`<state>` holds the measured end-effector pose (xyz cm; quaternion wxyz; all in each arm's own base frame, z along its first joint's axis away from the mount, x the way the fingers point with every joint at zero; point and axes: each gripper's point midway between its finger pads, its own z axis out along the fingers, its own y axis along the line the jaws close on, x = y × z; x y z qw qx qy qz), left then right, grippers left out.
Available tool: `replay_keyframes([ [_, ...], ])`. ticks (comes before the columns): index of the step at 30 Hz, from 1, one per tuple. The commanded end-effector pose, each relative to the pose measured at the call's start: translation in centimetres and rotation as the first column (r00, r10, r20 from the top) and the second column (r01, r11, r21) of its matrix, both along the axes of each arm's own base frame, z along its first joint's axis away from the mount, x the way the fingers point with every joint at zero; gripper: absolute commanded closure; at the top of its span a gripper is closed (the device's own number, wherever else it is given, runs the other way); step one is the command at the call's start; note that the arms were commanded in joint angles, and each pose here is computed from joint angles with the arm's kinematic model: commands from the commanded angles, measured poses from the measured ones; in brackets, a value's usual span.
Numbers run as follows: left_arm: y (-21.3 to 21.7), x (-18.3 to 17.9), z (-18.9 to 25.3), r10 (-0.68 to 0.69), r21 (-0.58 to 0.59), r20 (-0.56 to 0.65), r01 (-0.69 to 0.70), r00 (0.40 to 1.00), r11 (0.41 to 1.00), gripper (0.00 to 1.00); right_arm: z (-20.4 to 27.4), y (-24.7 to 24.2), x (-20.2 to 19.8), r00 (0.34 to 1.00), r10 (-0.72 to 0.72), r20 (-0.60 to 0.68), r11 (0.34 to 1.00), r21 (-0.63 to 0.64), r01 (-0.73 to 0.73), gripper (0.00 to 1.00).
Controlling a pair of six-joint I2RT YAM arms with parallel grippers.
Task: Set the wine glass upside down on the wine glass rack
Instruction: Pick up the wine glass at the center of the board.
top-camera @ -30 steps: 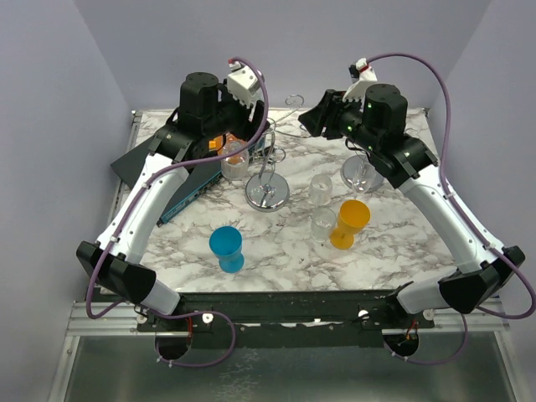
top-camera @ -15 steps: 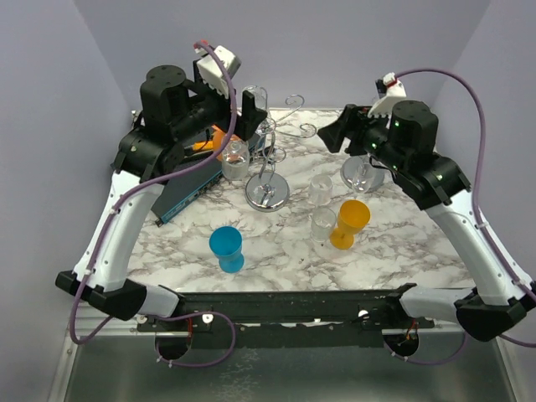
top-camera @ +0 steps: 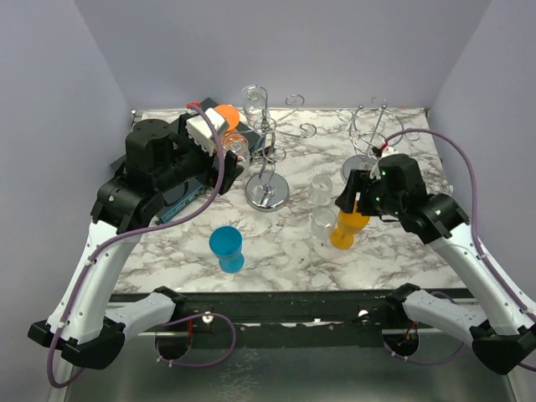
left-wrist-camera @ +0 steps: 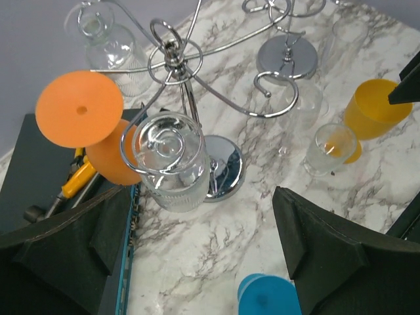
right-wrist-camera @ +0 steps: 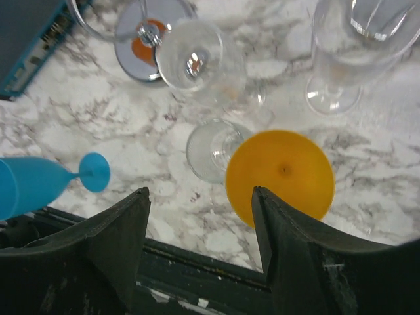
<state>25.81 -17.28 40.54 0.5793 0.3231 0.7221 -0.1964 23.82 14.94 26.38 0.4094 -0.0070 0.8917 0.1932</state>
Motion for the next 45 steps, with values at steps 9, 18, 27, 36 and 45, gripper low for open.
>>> replay_keyframes([
  [9, 1.2, -1.3, -3.9, 0.004, 0.084, -0.051, 0.0, 0.999, 0.996, 0.01, -7.5, 0.5, -0.9, 0.981, 0.004, -0.194, 0.999, -0.041, -0.012, 0.4],
  [18, 1.0, -1.6, -4.0, -0.012, 0.073, -0.061, 0.016, 0.998, 0.997, 0.01, -9.2, -0.3, -0.1, 0.978, -0.04, -0.204, 0.994, -0.108, 0.018, 0.72],
  [27, 0.2, -2.0, -3.4, -0.049, 0.038, -0.073, 0.052, 0.996, 0.998, 0.01, -6.5, -2.6, -1.1, 0.982, -0.095, -0.163, 0.984, -0.164, 0.068, 1.0],
  [36, -1.4, -2.4, -3.1, -0.116, -0.023, -0.12, 0.114, 0.986, 0.993, 0.01, 0.5, -5.1, -2.5, 0.986, -0.147, -0.081, 0.974, -0.184, 0.13, 1.0],
  [45, -3.2, -1.5, -1.6, -0.164, -0.089, -0.148, 0.152, 0.975, 0.984, 0.01, 8.5, -5.3, -3.4, 0.994, -0.106, 0.039, 0.988, -0.107, 0.11, 1.0],
])
